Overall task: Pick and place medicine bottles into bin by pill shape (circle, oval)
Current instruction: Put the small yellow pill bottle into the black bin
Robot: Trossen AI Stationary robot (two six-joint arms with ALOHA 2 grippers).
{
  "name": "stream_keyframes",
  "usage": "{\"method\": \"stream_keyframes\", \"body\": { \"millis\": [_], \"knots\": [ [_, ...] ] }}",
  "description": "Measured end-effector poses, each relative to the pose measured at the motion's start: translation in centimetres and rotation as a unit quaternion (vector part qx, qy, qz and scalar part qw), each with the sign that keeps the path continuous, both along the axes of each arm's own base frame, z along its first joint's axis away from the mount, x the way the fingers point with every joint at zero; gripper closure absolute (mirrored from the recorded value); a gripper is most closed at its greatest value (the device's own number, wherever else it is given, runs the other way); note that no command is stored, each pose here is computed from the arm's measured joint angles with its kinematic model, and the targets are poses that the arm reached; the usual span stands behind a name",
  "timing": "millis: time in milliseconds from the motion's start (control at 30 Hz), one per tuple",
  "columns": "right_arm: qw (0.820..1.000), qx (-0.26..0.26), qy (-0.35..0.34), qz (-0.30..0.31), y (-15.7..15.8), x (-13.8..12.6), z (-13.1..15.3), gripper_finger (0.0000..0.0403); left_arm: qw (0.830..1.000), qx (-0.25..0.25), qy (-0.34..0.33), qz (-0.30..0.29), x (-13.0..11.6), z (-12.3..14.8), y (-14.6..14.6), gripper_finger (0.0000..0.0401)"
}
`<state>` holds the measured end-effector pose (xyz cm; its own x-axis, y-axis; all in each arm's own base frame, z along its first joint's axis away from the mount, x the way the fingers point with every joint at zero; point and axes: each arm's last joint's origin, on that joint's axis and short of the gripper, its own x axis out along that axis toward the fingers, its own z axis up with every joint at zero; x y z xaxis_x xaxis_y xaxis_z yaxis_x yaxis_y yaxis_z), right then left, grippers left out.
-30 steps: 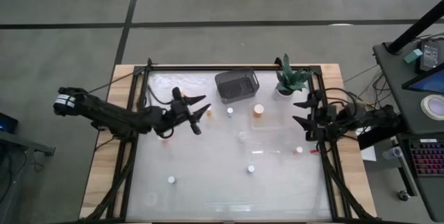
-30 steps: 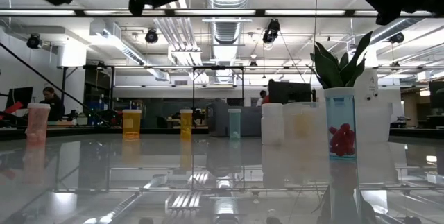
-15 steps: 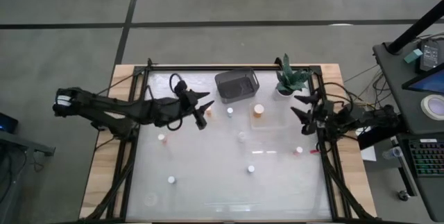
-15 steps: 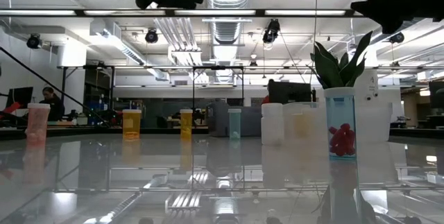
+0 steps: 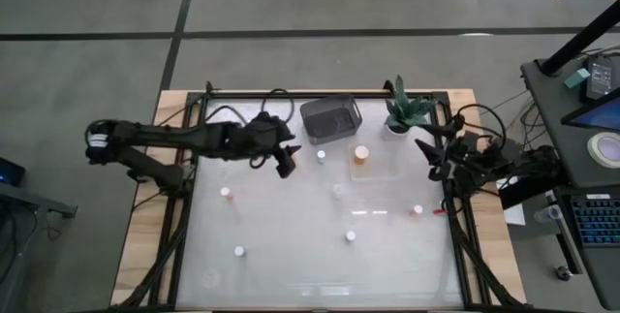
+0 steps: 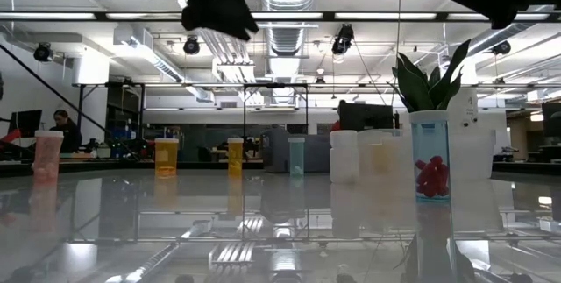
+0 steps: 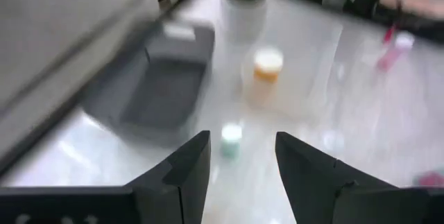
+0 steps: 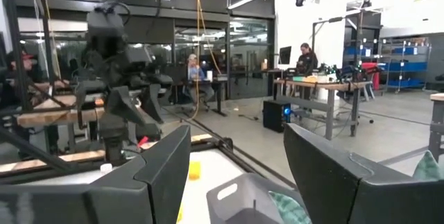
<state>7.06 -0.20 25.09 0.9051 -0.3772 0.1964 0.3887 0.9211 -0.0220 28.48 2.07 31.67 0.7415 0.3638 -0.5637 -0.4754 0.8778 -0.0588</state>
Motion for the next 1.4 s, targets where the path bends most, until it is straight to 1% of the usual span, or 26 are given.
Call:
{"method": "stream_keyframes", "body": {
  "millis": [133, 233, 333, 400, 567, 700, 867, 967, 1033, 1200, 1333, 1400],
  "knots": [
    [1.0, -0.002, 0.0, 0.0, 0.0, 0.0, 0.0, 0.0179, 0.996, -0.046, 0.075, -0.012, 1.3, -1.3, 1.1, 0.0253],
    [1.0, -0.006, 0.002, -0.001, 0.0, 0.0, 0.0, 0.0179, 0.986, -0.065, 0.149, -0.028, 2.1, -2.1, 2.1, 0.0253],
    [1.0, -0.008, 0.003, -0.001, 0.0, 0.0, 0.0, 0.0179, 0.97, -0.066, 0.227, -0.051, 2.8, -3.0, 3.1, 0.0253],
    [1.0, -0.008, 0.003, -0.001, 0.0, 0.0, 0.0, 0.0179, 0.959, -0.062, 0.267, -0.071, 3.2, -3.6, 3.7, 0.0253],
    [1.0, -0.01, 0.005, -0.002, 0.0, 0.0, 0.0, 0.0179, 0.937, -0.064, 0.319, -0.13, 3.9, -4.9, 5.0, 0.0253],
    [1.0, -0.011, 0.01, -0.002, 0.0, 0.0, -0.1, 0.0179, 0.929, -0.052, 0.335, -0.15, 3.9, -5.6, 5.7, 0.0247],
    [1.0, -0.012, 0.014, -0.002, 0.0, 0.1, -0.2, 0.0179, 0.923, -0.035, 0.344, -0.167, 3.8, -5.9, 5.9, 0.0208],
    [1.0, -0.014, 0.015, -0.002, 0.0, 0.1, -0.2, 0.0179, 0.927, -0.028, 0.335, -0.168, 4.1, -5.8, 5.9, 0.0182],
    [1.0, -0.015, 0.015, -0.002, 0.0, 0.1, -0.2, 0.0179, 0.93, -0.022, 0.324, -0.17, 4.3, -6.2, 6.0, 0.0173],
    [1.0, -0.015, 0.015, -0.002, 0.0, 0.1, -0.2, 0.0179, 0.936, -0.011, 0.309, -0.167, 4.5, -7.0, 6.2, 0.0171],
    [1.0, -0.015, 0.015, -0.002, 0.0, 0.1, -0.2, 0.0179, 0.939, 0.01, 0.311, -0.146, 4.4, -8.0, 6.5, 0.0171],
    [1.0, -0.016, 0.015, -0.002, 0.0, 0.1, -0.2, 0.0179, 0.941, 0.012, 0.308, -0.142, 4.4, -8.4, 6.7, 0.0171]
  ]
}}
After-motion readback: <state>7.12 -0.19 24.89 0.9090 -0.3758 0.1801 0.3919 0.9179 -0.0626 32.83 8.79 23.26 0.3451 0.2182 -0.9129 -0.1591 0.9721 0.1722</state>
